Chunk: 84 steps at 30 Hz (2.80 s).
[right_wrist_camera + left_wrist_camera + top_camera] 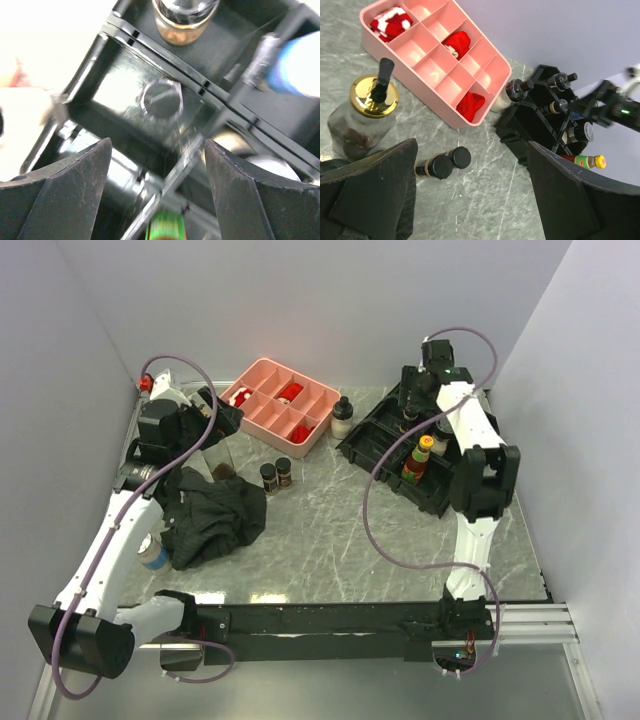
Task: Organize the condiment bottles
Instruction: Place the bottle in the storage box, then pick up the bottle from the center of the board.
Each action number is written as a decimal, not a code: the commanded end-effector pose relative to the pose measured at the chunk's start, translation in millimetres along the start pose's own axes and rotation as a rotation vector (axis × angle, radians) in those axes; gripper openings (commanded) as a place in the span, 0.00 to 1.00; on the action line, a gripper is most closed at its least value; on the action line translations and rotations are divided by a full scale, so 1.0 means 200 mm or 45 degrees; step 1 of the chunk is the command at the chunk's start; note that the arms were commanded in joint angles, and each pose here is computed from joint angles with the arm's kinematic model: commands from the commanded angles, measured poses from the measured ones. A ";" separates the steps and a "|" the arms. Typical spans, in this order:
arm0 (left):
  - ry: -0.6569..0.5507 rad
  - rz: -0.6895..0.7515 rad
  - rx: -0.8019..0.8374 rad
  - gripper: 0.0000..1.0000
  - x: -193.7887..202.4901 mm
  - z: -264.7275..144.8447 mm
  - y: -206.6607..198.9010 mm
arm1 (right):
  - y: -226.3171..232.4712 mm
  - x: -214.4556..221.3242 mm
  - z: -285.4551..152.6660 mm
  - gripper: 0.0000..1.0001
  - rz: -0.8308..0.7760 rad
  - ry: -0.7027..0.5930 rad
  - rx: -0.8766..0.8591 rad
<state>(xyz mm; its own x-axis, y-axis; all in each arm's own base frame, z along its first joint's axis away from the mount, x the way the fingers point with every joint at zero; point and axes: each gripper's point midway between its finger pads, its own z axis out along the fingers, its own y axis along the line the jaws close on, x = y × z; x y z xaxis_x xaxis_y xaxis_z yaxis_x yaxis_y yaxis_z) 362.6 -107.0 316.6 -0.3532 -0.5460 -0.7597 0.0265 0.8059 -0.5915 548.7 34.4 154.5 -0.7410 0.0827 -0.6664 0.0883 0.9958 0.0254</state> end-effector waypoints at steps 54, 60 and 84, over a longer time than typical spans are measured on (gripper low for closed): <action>-0.499 0.187 -0.030 0.96 -0.19 -0.52 0.07 | 1.73 0.75 -0.51 0.85 -1.473 -0.535 -1.553; -0.503 0.187 -0.044 0.96 -0.19 -0.53 0.08 | 1.79 0.79 -0.51 0.81 -1.482 -0.529 -1.581; -0.525 0.174 -0.096 0.96 -0.20 -0.53 0.12 | 1.70 0.57 -0.76 0.29 -1.346 -0.740 -1.382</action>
<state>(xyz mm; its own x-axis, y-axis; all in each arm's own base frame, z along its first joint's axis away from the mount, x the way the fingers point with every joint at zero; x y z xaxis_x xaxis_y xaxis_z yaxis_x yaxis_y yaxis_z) 279.7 -44.8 353.2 0.0148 -0.4687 -0.8833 -0.0259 0.8829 -0.4689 389.3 389.4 109.1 0.0804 -0.5103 -0.8562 -0.9879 0.0735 -0.1365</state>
